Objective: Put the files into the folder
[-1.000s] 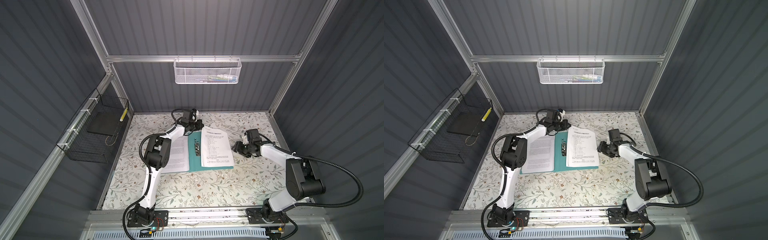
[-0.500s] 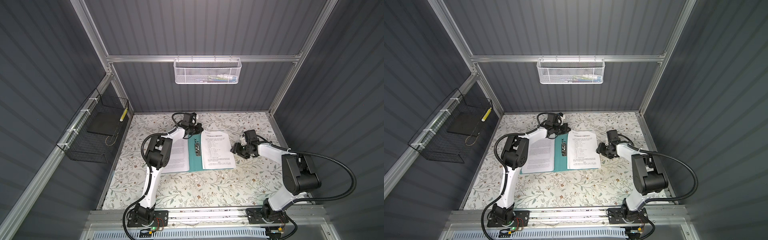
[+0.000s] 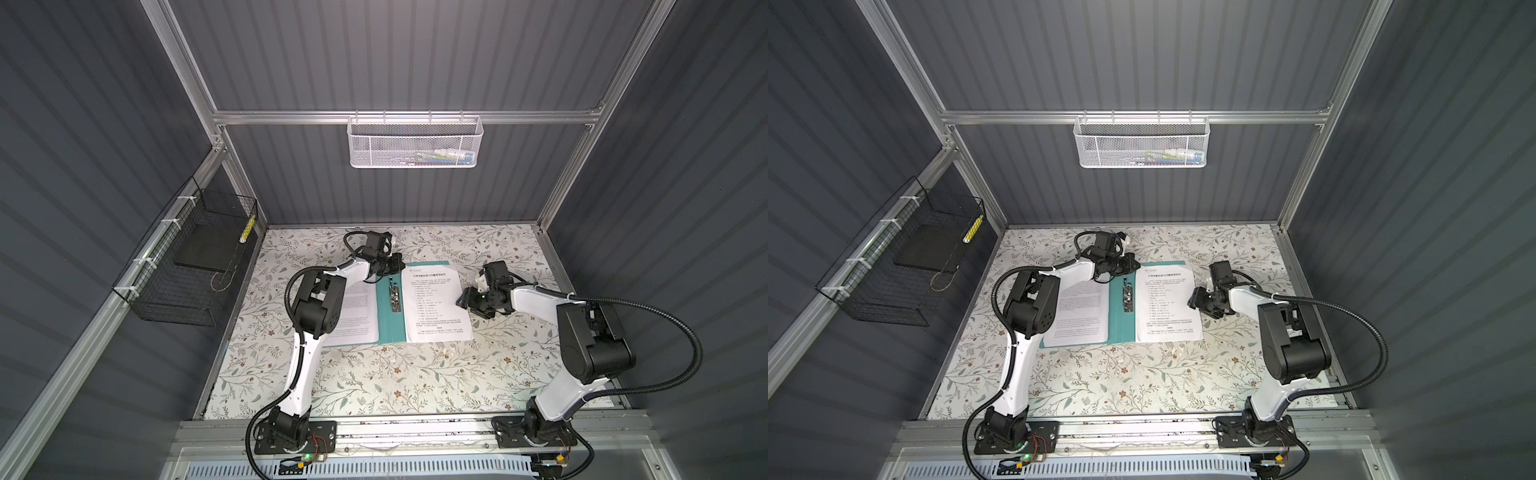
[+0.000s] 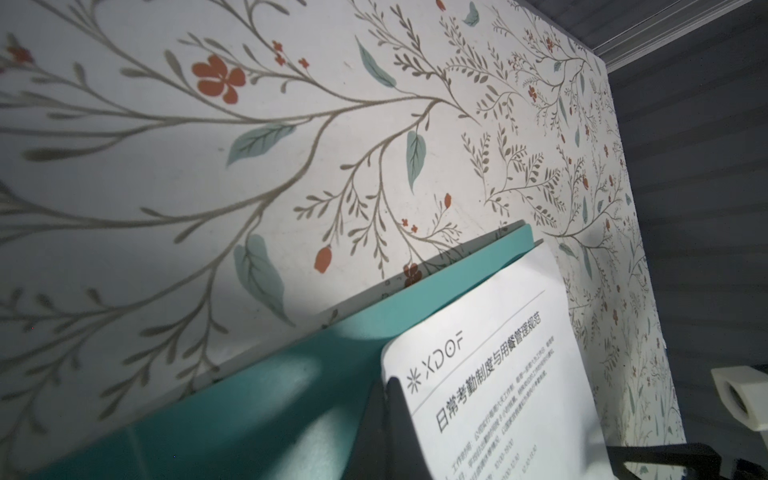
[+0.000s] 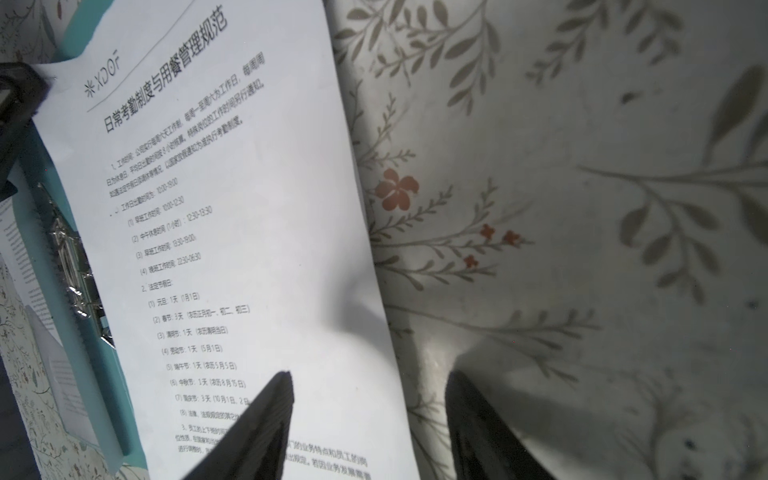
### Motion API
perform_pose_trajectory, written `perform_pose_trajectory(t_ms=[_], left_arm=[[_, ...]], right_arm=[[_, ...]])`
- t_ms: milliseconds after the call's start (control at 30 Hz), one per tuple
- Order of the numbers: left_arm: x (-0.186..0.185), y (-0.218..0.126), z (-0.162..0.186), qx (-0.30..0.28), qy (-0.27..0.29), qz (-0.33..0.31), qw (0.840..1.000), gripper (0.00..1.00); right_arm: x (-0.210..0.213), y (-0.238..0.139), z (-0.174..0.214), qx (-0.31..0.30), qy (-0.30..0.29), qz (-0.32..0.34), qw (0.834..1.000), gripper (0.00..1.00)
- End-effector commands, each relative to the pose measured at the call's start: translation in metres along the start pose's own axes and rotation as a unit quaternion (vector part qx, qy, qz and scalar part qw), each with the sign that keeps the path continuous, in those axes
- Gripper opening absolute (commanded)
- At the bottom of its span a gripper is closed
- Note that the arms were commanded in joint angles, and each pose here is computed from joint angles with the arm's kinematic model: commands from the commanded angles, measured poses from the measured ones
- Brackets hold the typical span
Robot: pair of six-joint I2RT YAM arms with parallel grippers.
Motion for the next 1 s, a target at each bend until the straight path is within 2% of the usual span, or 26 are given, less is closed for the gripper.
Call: perform_pose_trajectory(t_ms=[0,433,967], left_arm=[[0.007,-0.001,0.003,0.005,0.012,-0.014,1.000,0.00],[0.015,-0.015,0.000,0.006,0.036,-0.062,0.997,0.00],[0.018,-0.027,-0.005,0.002,0.041,-0.072,0.997,0.00]], right_arm=[[0.006,0.001,-0.001,0.003,0.000,-0.007,1.000,0.61],[0.007,0.000,-0.003,0.002,-0.001,-0.008,1.000,0.61],[0.006,0.002,-0.002,0.004,0.000,-0.006,1.000,0.61]])
Point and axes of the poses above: each gripper's point midway between its finger pads, its own y axis out along the fingers, its own x axis along the line the jaws close on, z = x × y, the point moved 8 cm from there along -y, back along the fingers, and after that the axes turned 11 degrees about y, right-handed, at the moved point
